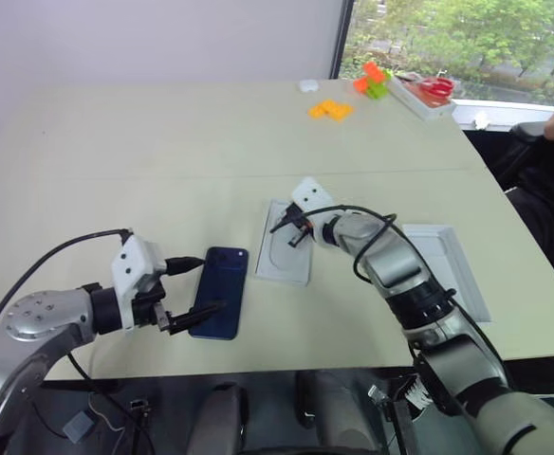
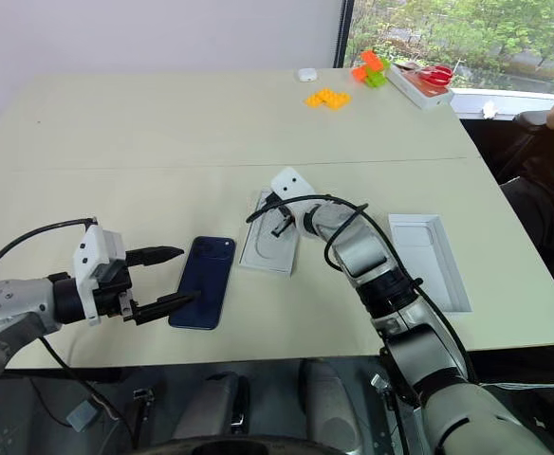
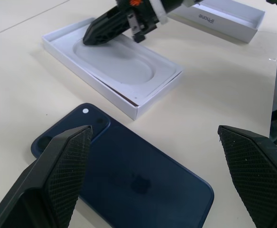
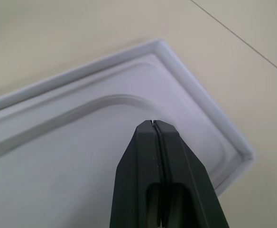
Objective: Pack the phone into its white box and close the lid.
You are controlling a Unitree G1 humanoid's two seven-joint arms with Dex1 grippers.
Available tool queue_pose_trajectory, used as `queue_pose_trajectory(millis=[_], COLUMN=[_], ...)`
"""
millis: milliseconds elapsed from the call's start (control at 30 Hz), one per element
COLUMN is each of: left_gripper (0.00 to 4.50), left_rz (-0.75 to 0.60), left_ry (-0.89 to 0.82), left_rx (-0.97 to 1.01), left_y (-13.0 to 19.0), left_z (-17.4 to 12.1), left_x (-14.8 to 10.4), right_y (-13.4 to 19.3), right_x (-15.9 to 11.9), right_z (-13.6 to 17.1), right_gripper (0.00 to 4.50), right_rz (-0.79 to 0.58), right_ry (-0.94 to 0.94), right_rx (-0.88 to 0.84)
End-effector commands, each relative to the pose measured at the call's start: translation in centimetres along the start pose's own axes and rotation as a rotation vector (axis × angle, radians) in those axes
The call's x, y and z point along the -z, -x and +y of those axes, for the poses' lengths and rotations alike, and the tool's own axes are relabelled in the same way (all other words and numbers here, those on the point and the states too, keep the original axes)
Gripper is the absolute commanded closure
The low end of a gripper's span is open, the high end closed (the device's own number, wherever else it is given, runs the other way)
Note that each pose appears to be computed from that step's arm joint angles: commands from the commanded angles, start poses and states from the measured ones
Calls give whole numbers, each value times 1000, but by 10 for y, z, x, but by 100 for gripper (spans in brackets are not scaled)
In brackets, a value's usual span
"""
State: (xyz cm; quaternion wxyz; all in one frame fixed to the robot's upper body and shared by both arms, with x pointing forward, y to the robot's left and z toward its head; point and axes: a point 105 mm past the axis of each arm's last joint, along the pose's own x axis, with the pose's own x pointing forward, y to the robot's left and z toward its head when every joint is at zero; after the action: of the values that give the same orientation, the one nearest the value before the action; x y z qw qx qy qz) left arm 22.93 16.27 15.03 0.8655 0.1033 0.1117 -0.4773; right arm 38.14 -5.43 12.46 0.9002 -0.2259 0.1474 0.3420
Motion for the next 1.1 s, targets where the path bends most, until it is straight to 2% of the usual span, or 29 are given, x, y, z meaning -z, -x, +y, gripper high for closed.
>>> queue_pose_trajectory(millis=[33,167,367,667,867,1100], left_gripper=[0,0,0,0,0,0], left_rz=[-14,-7,-4,-5,-7,-7], left_ry=[-33,-36,-37,-40,-41,-38], left_rx=[-17,-48,-51,-46,-47,-61], left_y=[2,7,8,5,4,7], left_z=[2,9,10,12,12,11], left_x=[-7,-6,-5,-6,-7,-6], right_y=[20,47,57,42,30,39], right_x=[-28,-27,-4,22,16,3], right_z=[6,26,32,51,54,49], right_gripper=[447,447,447,447,447,447], right_rz=[-107,-112,3,102,90,36], right_ry=[8,0,32,76,66,90], right_rx=[-68,-193,-210,-250,-240,-236])
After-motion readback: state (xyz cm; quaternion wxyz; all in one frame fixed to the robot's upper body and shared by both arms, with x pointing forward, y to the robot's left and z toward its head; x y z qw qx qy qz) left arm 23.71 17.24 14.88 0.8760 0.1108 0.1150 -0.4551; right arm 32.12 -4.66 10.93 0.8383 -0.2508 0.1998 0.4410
